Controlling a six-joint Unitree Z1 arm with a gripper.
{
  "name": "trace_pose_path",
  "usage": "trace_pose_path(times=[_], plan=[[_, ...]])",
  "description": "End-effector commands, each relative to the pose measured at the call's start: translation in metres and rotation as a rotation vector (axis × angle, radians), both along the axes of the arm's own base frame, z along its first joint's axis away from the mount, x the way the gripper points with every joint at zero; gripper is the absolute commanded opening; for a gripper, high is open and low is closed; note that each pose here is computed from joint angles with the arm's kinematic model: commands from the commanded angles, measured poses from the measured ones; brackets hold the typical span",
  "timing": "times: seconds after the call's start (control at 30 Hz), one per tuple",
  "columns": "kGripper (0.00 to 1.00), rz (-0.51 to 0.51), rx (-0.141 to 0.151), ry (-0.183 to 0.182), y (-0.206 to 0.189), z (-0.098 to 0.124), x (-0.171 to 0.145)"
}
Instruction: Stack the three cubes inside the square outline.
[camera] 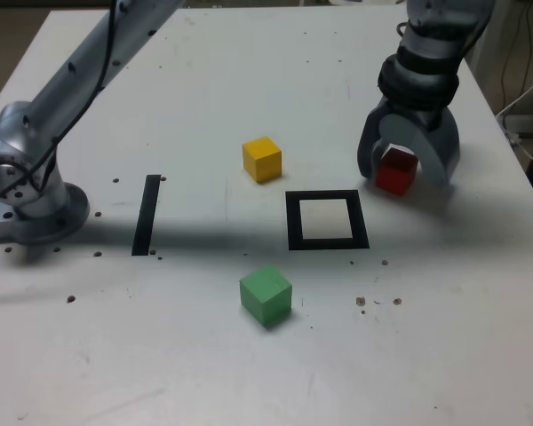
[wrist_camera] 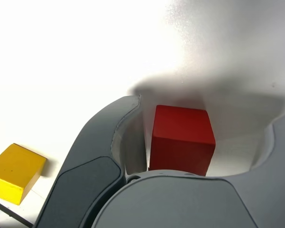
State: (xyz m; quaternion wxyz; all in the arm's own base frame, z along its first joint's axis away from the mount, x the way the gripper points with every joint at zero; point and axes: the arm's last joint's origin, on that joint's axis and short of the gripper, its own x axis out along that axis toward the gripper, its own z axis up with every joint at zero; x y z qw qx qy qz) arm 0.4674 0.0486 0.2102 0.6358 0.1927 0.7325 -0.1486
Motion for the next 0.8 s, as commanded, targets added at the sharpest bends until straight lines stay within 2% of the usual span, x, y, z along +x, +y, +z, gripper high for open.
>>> trace_pose_path(times=[0.0,0.1,0.77], plan=[[0.31,-0.001,0.007,0.001,-0.0016,0.0007,0.0006],[0.25,-0.004,0.007,0.007,-0.0021,0.0000,0.0003],[0.25,-0.003,-0.006,0.025,-0.0028,-0.0014,-0.0012]])
